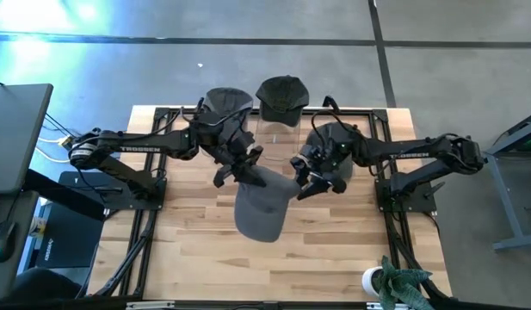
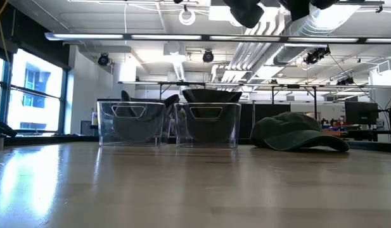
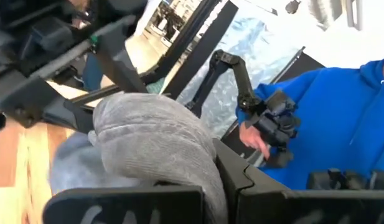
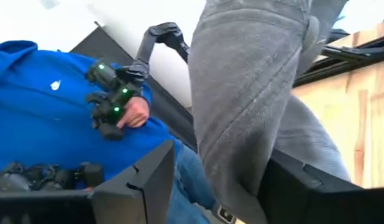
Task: Pick & Place hat
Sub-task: Put the gray cap into the left transparent bin
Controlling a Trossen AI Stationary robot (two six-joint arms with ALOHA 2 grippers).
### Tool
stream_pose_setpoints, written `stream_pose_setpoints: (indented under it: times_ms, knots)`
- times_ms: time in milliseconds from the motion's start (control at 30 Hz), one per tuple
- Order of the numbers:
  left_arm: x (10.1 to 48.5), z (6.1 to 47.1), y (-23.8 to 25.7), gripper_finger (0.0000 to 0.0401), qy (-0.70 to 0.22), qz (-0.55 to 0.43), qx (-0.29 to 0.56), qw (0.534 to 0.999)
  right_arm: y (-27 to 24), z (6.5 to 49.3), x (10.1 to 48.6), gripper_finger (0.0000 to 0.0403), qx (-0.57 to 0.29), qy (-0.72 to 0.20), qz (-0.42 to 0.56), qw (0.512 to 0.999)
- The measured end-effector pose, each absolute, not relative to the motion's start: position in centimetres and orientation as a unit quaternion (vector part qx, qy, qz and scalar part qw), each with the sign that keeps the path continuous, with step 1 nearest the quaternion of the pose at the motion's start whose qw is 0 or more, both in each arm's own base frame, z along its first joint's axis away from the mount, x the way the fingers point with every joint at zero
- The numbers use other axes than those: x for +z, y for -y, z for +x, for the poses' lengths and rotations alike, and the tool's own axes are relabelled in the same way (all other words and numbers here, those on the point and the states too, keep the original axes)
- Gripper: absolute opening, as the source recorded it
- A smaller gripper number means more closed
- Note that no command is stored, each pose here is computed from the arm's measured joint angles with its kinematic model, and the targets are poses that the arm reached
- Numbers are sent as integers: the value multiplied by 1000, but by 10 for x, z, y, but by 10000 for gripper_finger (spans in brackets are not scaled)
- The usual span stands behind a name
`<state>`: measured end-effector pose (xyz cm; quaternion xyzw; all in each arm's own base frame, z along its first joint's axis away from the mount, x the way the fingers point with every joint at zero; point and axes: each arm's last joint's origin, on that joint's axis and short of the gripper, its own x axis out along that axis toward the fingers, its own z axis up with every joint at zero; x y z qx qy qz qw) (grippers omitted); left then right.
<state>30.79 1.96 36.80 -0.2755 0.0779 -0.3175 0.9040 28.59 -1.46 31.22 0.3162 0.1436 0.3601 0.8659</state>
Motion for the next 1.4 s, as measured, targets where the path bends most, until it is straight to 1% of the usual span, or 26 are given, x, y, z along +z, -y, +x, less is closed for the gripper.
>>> stream_pose_setpoints:
  times_ms: [100, 200, 300, 367, 500, 633, 733, 867, 933, 1100, 1200, 1333, 1400]
  knots:
    - [368, 308, -20, 0, -71, -272, -305, 910, 11, 286, 315, 217, 373, -127, 295, 870]
    - [367, 309, -21, 0, -76, -271, -295, 913, 9, 285, 325, 234, 400, -81, 264, 874]
    - [364, 309, -21, 0, -87, -276, -288, 913, 8, 284, 333, 237, 414, -46, 246, 875]
    - [361, 309, -21, 0, -99, -282, -284, 911, 12, 283, 337, 235, 410, -34, 258, 874]
    - [359, 309, -21, 0, -113, -289, -277, 909, 26, 282, 337, 232, 383, -48, 306, 870]
    - [359, 309, -21, 0, -112, -288, -278, 909, 42, 283, 329, 235, 325, -74, 355, 873]
    - [359, 309, -21, 0, -113, -289, -278, 909, 48, 283, 320, 236, 291, -89, 337, 891]
    - [358, 309, -21, 0, -112, -283, -279, 911, 41, 286, 320, 236, 331, -72, 269, 902]
    - [358, 309, -21, 0, -115, -282, -278, 911, 38, 289, 319, 236, 350, -65, 261, 897]
    - [348, 308, -21, 0, -151, -274, -258, 914, 36, 297, 318, 236, 404, -65, 288, 866]
    - [344, 307, -21, 0, -165, -269, -257, 913, 39, 295, 323, 236, 420, -68, 311, 850]
    - [347, 307, -16, 0, -163, -270, -286, 905, 48, 293, 320, 236, 436, -107, 336, 828]
    - [349, 308, -11, 0, -152, -263, -300, 904, 49, 292, 321, 236, 437, -105, 331, 830]
